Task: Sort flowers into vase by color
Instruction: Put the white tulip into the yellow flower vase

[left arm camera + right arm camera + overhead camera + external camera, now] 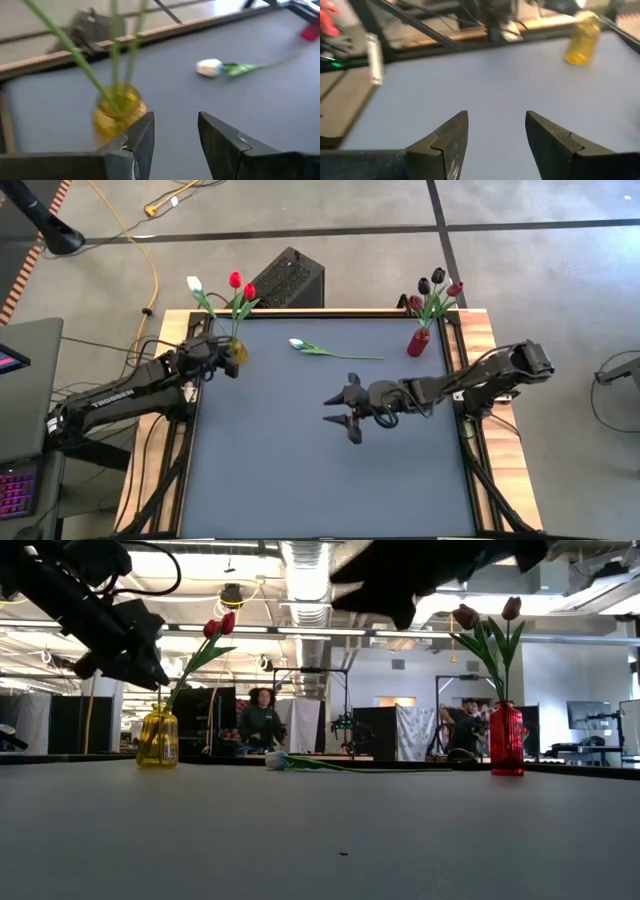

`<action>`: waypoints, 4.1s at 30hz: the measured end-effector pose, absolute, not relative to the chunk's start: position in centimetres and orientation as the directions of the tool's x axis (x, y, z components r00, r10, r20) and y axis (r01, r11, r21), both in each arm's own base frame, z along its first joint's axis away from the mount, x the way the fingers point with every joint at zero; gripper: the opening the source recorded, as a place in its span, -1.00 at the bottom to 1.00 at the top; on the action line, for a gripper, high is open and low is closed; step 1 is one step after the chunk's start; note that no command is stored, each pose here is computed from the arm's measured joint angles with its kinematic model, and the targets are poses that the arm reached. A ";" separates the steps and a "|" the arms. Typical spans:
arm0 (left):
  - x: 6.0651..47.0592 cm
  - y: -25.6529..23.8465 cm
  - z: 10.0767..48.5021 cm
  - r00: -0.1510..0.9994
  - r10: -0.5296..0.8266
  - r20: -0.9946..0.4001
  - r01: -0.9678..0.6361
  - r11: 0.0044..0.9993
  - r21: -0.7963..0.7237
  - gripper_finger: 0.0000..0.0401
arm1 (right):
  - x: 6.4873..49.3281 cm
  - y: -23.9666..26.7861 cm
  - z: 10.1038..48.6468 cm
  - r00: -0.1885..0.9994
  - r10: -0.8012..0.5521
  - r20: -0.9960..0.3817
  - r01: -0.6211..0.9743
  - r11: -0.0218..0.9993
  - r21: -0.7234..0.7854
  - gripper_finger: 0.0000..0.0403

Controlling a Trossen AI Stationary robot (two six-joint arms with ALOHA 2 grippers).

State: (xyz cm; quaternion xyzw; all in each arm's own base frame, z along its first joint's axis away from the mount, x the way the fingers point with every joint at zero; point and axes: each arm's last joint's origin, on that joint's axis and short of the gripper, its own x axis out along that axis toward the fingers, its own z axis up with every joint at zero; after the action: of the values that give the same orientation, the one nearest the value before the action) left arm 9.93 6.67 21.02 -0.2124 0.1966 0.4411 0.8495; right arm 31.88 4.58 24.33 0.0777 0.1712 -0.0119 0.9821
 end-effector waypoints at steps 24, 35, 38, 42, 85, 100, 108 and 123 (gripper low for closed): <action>11.3 3.5 20.7 0.708 0.427 -0.563 -0.655 0.695 -0.296 -0.30 | 33.2 -9.6 16.0 0.728 -0.330 -0.601 0.405 0.914 -0.011 0.11; 11.6 2.9 20.9 0.714 0.455 -0.532 -0.652 0.709 -0.268 -0.31 | 32.7 -13.0 11.6 0.641 -0.336 -0.690 0.401 0.913 -0.072 0.11; 11.7 2.8 21.1 0.725 0.455 -0.518 -0.643 0.715 -0.273 -0.31 | 32.7 -13.2 11.7 0.646 -0.342 -0.683 0.391 0.916 -0.089 0.11; 11.7 2.8 21.1 0.729 0.455 -0.511 -0.640 0.719 -0.273 -0.31 | 32.7 -13.4 12.0 0.660 -0.350 -0.664 0.375 0.920 -0.113 0.11; 12.3 1.4 21.6 0.816 0.339 -0.468 -0.509 0.805 -0.305 -0.31 | 32.0 -13.4 11.8 0.660 -0.216 -0.719 0.381 0.922 0.074 -0.91; 15.9 -1.5 22.5 0.942 0.105 -0.319 -0.199 0.940 -0.279 -0.31 | 32.4 -8.5 21.1 0.888 -0.129 -0.442 0.223 0.960 0.168 -0.91; 19.9 -3.0 21.2 0.951 0.198 -0.238 -0.255 0.937 -0.239 -0.31 | 32.8 -3.9 24.7 0.972 -0.016 -0.235 0.054 0.986 0.159 -0.91; 24.2 -6.0 21.0 0.957 0.129 0.261 -0.106 0.989 -0.103 -0.31 | 35.1 2.2 25.6 0.976 0.158 0.149 -0.175 0.978 0.109 -0.91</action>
State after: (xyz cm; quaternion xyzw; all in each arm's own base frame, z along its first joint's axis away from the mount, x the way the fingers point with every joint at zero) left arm 24.20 -6.05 21.03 -0.0440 -0.1348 0.0595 0.9881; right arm 35.11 2.22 25.64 0.0609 -0.0698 0.0840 0.9921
